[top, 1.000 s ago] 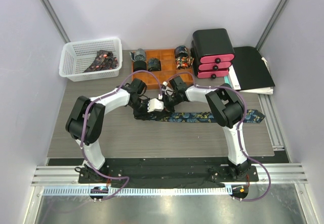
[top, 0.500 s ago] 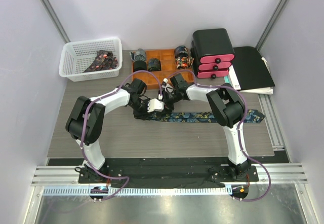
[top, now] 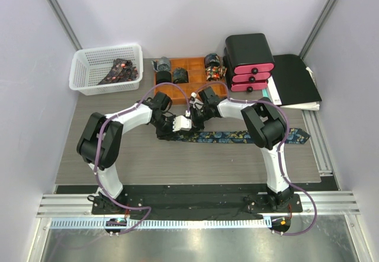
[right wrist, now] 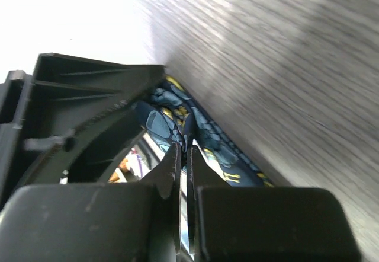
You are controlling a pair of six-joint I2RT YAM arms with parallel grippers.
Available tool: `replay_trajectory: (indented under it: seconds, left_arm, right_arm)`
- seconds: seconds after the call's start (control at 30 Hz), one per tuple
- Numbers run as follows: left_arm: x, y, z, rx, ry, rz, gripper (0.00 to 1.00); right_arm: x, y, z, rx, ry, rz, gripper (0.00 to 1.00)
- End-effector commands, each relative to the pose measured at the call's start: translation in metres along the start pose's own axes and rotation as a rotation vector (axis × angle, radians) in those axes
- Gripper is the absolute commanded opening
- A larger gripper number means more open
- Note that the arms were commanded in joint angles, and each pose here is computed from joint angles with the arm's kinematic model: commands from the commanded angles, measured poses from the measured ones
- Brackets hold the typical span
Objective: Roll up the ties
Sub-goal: Roll the tie at the center of the board.
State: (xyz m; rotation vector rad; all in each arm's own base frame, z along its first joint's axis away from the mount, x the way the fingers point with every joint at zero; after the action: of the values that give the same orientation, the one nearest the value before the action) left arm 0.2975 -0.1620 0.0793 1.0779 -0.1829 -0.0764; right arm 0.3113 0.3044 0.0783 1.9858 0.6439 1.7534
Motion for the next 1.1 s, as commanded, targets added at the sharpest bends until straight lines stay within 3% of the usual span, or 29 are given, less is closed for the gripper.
replay_trajectory:
  seconds: [0.0, 0.17, 0.6, 0.87, 1.07]
  left_arm:
    - [-0.021, 0.001, -0.013, 0.035, 0.054, -0.075, 0.43]
    - [-0.012, 0.018, -0.017, -0.043, 0.124, -0.038, 0.57]
    - [0.002, 0.014, 0.0, -0.122, 0.117, -0.023, 0.63]
    - [0.005, 0.018, 0.022, -0.145, 0.09, -0.011, 0.44]
    - [0.007, 0.015, 0.047, -0.181, 0.072, 0.004, 0.37]
  right_arm:
    - [-0.01, 0.002, 0.0, -0.029, 0.042, -0.069, 0.01]
    - [-0.023, -0.006, 0.003, -0.022, 0.036, -0.095, 0.01]
    - [-0.031, -0.01, 0.006, -0.035, 0.043, -0.12, 0.01]
    - [-0.029, -0.014, 0.008, -0.044, 0.043, -0.117, 0.01]
    - [-0.027, -0.017, 0.008, -0.045, 0.045, -0.111, 0.01]
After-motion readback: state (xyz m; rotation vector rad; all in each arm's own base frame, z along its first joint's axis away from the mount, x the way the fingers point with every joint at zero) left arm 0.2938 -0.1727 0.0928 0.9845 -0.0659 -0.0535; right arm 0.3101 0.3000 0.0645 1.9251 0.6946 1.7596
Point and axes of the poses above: each gripper's point midway between its finger pads, its own y axis back along the fingers, its own x axis along the line the jaws close on, z = x × y, the point moved 7 cm from there along y, back along the fingers, and after that the axes turned 9 degrees about -y, right-handed, at the moved point
